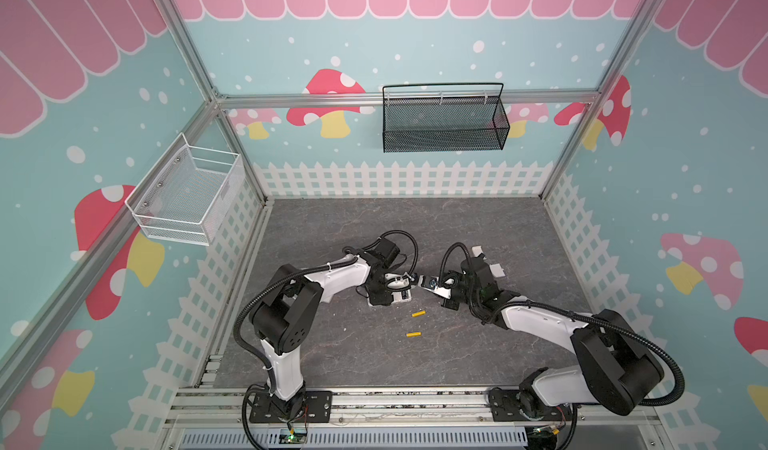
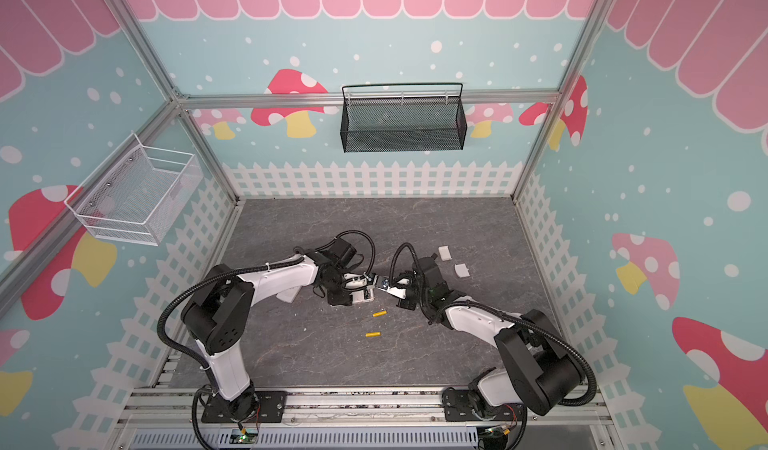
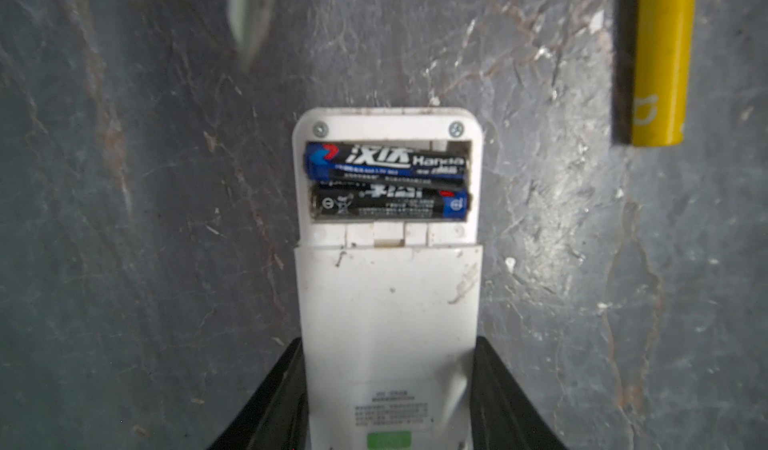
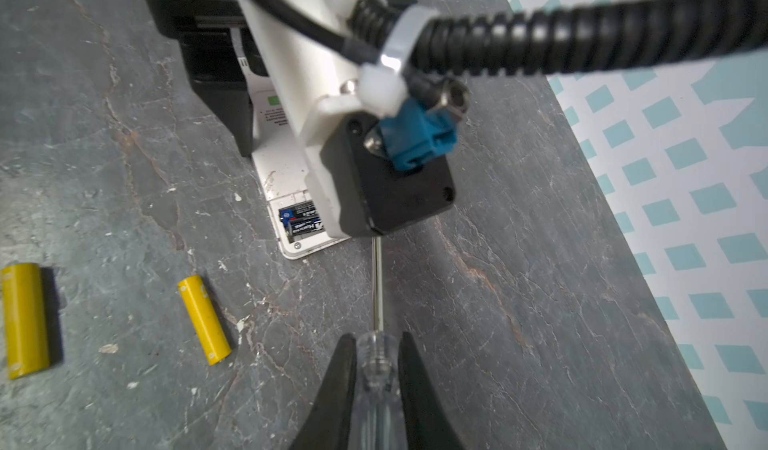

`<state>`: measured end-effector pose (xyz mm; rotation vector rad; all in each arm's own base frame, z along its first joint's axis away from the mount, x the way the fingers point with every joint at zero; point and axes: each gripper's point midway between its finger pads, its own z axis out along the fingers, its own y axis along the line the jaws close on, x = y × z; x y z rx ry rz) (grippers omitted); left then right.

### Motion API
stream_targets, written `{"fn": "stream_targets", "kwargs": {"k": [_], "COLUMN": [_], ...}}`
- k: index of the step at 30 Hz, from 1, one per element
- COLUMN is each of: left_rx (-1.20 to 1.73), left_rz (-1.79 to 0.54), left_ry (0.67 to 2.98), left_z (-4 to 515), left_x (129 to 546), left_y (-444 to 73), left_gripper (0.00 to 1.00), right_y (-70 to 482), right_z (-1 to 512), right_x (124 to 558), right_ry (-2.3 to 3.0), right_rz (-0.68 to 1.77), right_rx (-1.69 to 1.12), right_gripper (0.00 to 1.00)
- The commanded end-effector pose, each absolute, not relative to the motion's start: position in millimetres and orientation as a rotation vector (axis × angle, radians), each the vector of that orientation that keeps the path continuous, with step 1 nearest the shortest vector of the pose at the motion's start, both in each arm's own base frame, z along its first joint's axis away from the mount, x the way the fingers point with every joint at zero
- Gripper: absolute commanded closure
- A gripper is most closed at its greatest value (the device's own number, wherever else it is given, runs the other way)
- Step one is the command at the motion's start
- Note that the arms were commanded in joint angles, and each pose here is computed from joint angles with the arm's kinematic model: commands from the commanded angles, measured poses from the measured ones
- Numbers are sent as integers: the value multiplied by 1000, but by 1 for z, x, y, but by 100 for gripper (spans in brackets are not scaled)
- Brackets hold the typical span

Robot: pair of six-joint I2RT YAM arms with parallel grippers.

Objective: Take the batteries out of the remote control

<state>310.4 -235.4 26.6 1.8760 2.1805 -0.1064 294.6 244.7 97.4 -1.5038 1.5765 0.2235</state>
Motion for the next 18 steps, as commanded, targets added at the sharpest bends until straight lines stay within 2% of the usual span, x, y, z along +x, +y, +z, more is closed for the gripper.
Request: {"fn": "stream_targets", "kwargs": {"k": [1,9,18], "left_rx": [1885,1888,1889], "left_rz": [-74,-72,-67], "left_ry": [2148,2145,2146], "left_z": [25,25,24], "left_x": [312,313,313], "left_y": [-235,-236,-235], "left_gripper": [54,54,54], "right_y": [255,265,261], "right_z": [91,92,80], "right_x": [279,261,265], "right_ry": [1557,1513,1553], "right_rz": [340,471,422], "right_rx": [-1598,-1641,-1669], "right_gripper": [100,100,100]}}
